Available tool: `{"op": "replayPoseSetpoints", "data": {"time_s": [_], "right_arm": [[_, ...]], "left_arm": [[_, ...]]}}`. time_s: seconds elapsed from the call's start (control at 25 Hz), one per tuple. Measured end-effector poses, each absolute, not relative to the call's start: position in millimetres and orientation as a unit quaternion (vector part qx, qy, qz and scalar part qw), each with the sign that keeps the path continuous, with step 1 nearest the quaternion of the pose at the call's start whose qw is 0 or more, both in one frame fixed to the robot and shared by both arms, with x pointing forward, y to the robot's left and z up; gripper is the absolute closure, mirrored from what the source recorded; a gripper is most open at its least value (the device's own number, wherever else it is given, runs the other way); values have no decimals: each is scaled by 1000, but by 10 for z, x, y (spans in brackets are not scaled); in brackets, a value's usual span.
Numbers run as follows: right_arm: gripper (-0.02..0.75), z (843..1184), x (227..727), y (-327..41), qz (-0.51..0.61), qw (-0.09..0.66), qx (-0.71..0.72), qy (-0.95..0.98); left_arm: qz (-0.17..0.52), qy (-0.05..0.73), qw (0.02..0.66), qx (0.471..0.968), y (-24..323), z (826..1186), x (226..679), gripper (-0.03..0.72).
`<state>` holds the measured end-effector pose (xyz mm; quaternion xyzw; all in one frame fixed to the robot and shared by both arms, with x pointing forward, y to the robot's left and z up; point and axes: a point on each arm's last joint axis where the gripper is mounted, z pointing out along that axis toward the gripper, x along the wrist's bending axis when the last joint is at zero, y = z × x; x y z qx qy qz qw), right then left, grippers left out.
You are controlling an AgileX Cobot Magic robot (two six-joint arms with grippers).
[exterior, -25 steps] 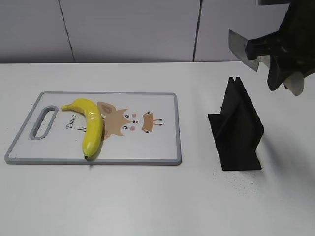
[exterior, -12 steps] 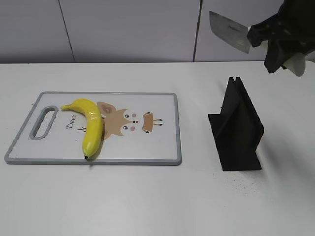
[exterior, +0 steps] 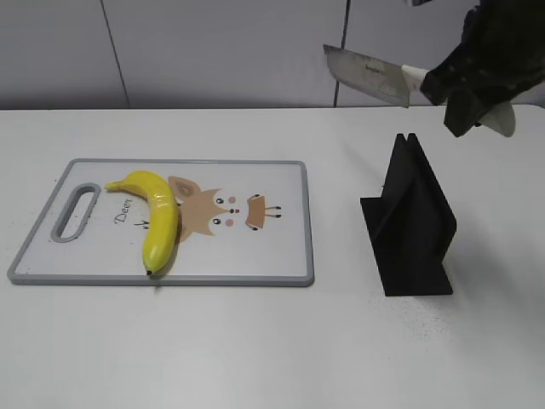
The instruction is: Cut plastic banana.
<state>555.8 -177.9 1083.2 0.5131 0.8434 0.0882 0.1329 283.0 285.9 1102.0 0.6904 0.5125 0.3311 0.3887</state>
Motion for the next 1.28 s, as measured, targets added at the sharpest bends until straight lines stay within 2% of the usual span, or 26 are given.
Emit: {"op": "replayPoseSetpoints", "data": {"time_s": [0.24,0.64,0.84,1.0,1.12,1.28], "right_arm": [[556,10910,5783,-1678,101,145,480,859],[556,10959,6025,-1447,141,115,387,904],[556,10865,6080,-1408,124,120,258,951],[556,10806,6092,-1357,124,117,137,976],[556,10822,6079,-1290,153,116,65,979],[556,10858,6067,-1181,209,118,10,971]], "left_arm": [[324,498,363,718,2832,11251,3158,96],[328,438,315,776,2776,11753,3854,96],[282,400,262,832,2731,11827,4255,97],[232,345,220,883,2685,11731,4550,97],[225,282,206,910,2653,11681,4722,97],[237,168,229,929,2550,11683,4903,97]]}}
